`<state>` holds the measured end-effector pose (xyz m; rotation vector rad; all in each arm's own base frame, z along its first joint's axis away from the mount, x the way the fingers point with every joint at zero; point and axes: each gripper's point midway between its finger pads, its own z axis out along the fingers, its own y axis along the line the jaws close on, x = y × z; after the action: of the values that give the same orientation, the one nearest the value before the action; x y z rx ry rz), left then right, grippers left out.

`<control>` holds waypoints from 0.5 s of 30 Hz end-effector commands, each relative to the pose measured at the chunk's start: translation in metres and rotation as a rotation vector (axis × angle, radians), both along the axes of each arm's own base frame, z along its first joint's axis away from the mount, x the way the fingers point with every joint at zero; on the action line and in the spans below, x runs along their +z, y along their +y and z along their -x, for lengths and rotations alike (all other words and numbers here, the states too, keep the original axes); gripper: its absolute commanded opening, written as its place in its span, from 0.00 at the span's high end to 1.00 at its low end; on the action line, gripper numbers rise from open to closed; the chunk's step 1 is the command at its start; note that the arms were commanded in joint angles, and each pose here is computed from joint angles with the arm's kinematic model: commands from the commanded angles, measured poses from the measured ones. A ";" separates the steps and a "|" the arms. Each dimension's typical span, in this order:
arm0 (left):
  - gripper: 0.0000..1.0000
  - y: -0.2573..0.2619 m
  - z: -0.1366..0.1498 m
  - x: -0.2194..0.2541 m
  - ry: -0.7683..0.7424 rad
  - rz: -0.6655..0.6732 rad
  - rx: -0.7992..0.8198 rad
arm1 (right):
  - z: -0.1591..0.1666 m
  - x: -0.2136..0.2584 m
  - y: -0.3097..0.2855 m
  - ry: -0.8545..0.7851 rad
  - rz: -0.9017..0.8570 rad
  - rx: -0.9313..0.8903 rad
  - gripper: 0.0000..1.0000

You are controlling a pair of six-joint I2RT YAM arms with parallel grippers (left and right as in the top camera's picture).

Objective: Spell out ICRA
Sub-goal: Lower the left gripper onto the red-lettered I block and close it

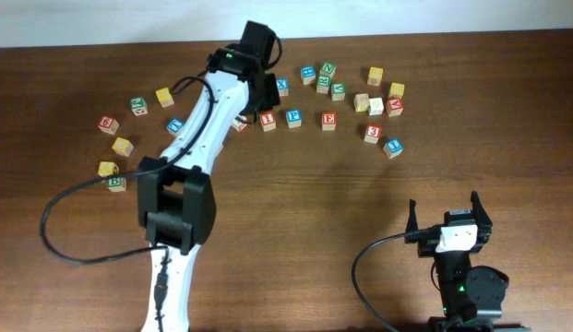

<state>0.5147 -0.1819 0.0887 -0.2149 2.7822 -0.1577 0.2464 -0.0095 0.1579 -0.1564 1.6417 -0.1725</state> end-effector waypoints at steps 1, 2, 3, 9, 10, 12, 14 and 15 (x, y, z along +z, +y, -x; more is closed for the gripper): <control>0.48 0.001 -0.001 -0.022 0.030 -0.016 0.007 | 0.000 -0.002 0.002 0.004 -0.005 0.008 0.02; 0.45 0.001 -0.001 -0.026 0.036 -0.018 0.007 | 0.000 -0.002 0.002 0.004 -0.005 0.008 0.02; 0.44 0.001 0.000 -0.030 0.044 -0.021 0.007 | 0.000 -0.002 0.002 0.004 -0.005 0.008 0.02; 0.50 0.001 0.001 -0.049 0.075 -0.033 0.006 | 0.000 -0.002 0.002 0.004 -0.005 0.008 0.02; 0.54 0.002 0.001 -0.051 0.078 -0.034 0.006 | 0.000 -0.002 0.002 0.004 -0.005 0.008 0.02; 0.58 0.002 0.002 -0.057 0.085 -0.037 0.006 | 0.000 -0.002 0.002 0.004 -0.005 0.008 0.02; 0.57 0.001 0.003 -0.065 0.099 -0.042 0.004 | 0.000 -0.002 0.001 0.004 -0.005 0.008 0.02; 0.54 0.001 0.003 -0.068 0.103 -0.043 0.004 | 0.000 -0.002 0.002 0.004 -0.005 0.008 0.02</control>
<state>0.5139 -0.1819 0.0416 -0.2213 2.8528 -0.1169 0.2464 -0.0095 0.1579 -0.1564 1.6417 -0.1725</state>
